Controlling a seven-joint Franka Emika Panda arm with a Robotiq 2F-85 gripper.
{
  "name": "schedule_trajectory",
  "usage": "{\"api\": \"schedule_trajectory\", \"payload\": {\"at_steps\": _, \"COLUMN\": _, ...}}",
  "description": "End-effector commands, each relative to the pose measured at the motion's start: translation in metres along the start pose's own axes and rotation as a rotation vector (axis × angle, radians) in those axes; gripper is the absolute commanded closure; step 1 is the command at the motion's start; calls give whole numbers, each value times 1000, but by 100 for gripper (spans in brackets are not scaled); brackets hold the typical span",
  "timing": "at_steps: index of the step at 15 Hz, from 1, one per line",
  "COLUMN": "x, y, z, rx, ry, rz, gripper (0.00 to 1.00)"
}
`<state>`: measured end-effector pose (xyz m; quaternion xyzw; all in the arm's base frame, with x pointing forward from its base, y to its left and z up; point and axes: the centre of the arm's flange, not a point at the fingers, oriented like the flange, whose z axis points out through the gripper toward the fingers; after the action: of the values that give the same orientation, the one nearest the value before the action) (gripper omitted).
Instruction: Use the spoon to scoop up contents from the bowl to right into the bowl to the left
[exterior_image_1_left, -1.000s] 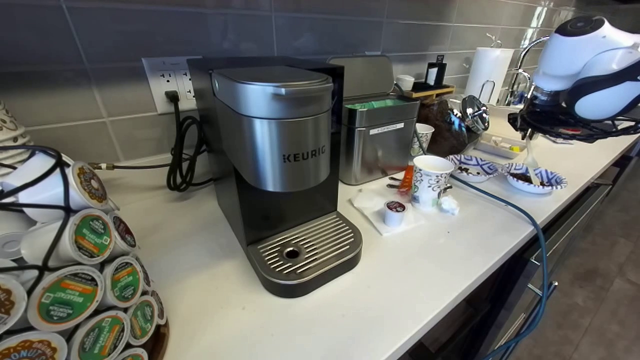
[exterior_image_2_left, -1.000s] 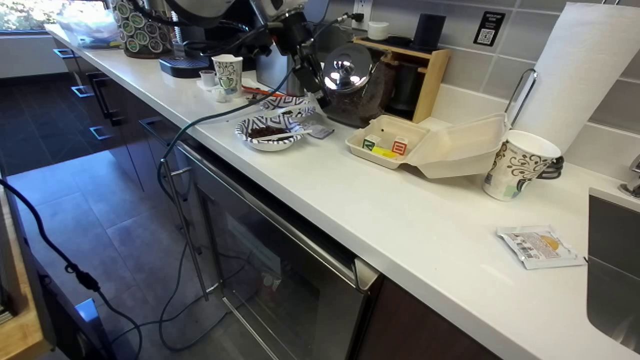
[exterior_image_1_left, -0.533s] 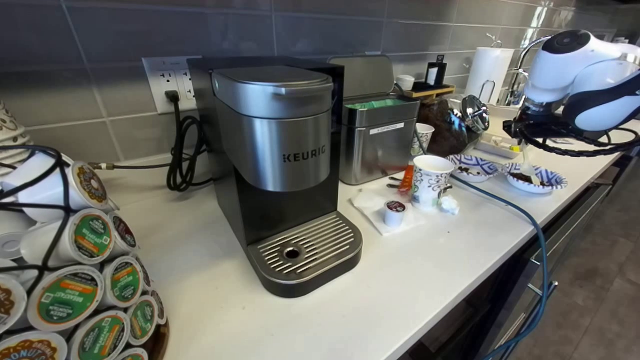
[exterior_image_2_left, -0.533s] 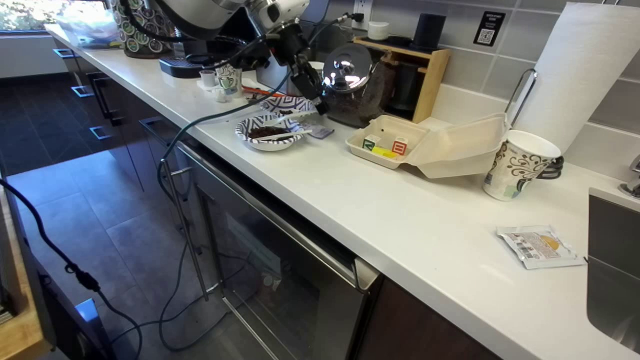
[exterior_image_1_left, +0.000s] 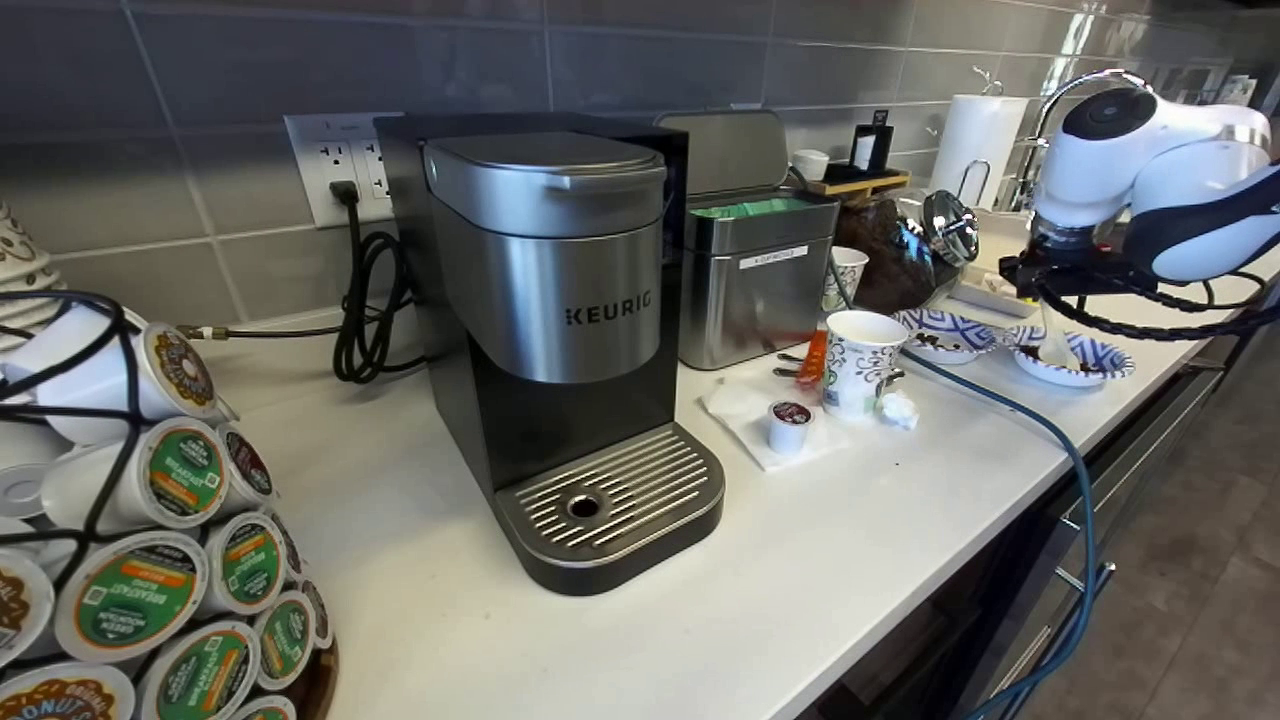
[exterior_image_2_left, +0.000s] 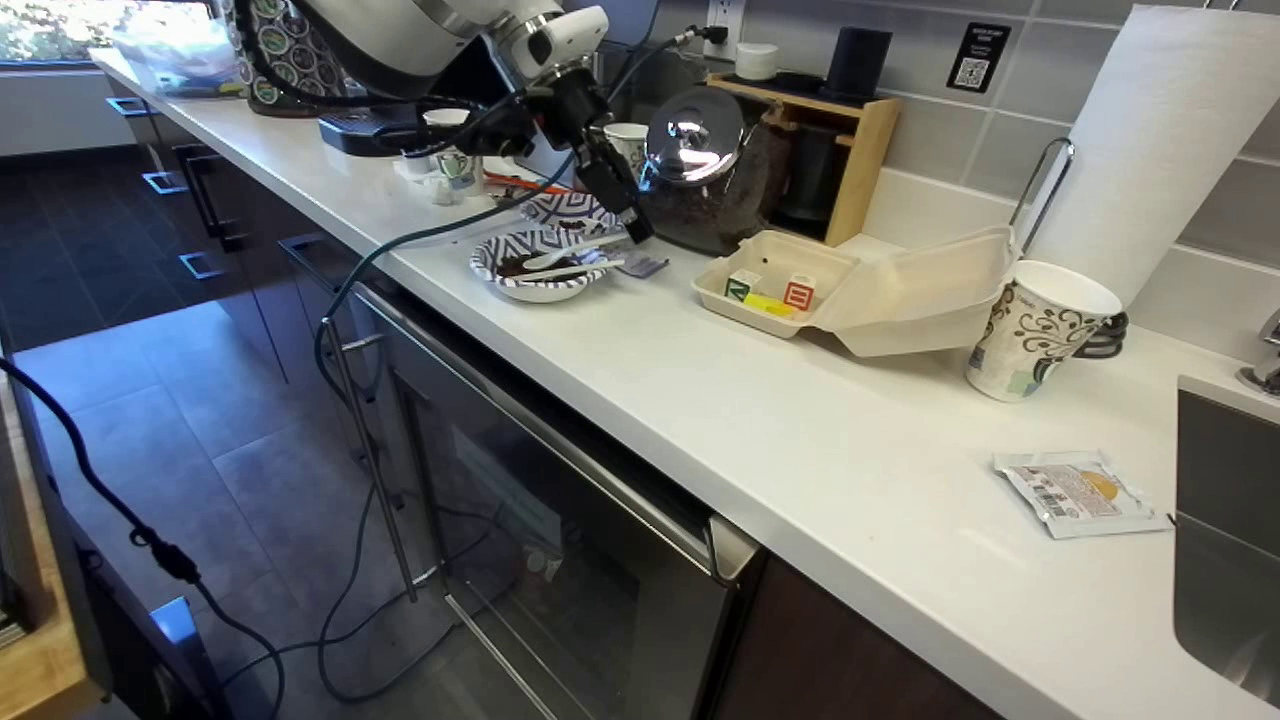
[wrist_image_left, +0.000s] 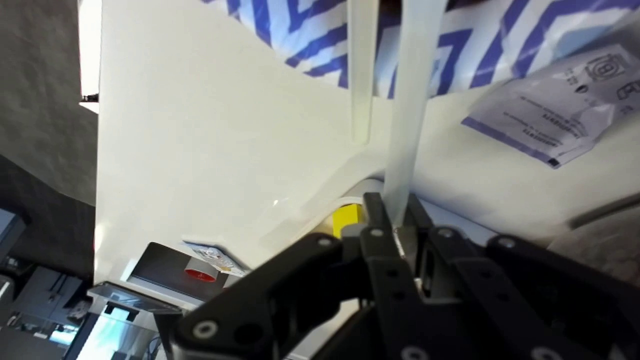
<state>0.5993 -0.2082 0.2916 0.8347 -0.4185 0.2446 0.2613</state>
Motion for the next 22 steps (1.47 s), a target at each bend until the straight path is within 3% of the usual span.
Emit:
{"api": "schedule_trajectory", "payload": {"at_steps": 1, "x": -9, "y": 1, "z": 3, "rx": -48, "ry": 9, "rz": 1, "gripper": 63}}
{"api": "schedule_trajectory", "payload": {"at_steps": 6, "x": 15, "y": 24, "z": -5, "rx": -41, "ry": -4, "rz": 56, "gripper": 27}}
{"api": "schedule_trajectory", "payload": {"at_steps": 9, "x": 51, "y": 60, "z": -9, "rx": 105, "ry": -70, "rz": 115, "gripper": 4}}
{"api": "schedule_trajectory", "payload": {"at_steps": 10, "x": 34, "y": 33, "z": -5, "rx": 17, "ry": -19, "rz": 91, "gripper": 21}}
{"api": "schedule_trajectory", "payload": {"at_steps": 13, "x": 57, "y": 61, "z": -7, "rx": 73, "ry": -21, "rz": 122, "gripper": 4}}
{"api": "schedule_trajectory", "payload": {"at_steps": 18, "x": 53, "y": 56, "z": -10, "rx": 85, "ry": -28, "rz": 118, "gripper": 1}}
{"api": "schedule_trajectory", "payload": {"at_steps": 20, "x": 50, "y": 90, "z": 6, "rx": 90, "ry": -49, "rz": 98, "gripper": 0}}
{"api": "schedule_trajectory", "payload": {"at_steps": 22, "x": 23, "y": 133, "z": 12, "rx": 122, "ry": -113, "rz": 103, "gripper": 0}}
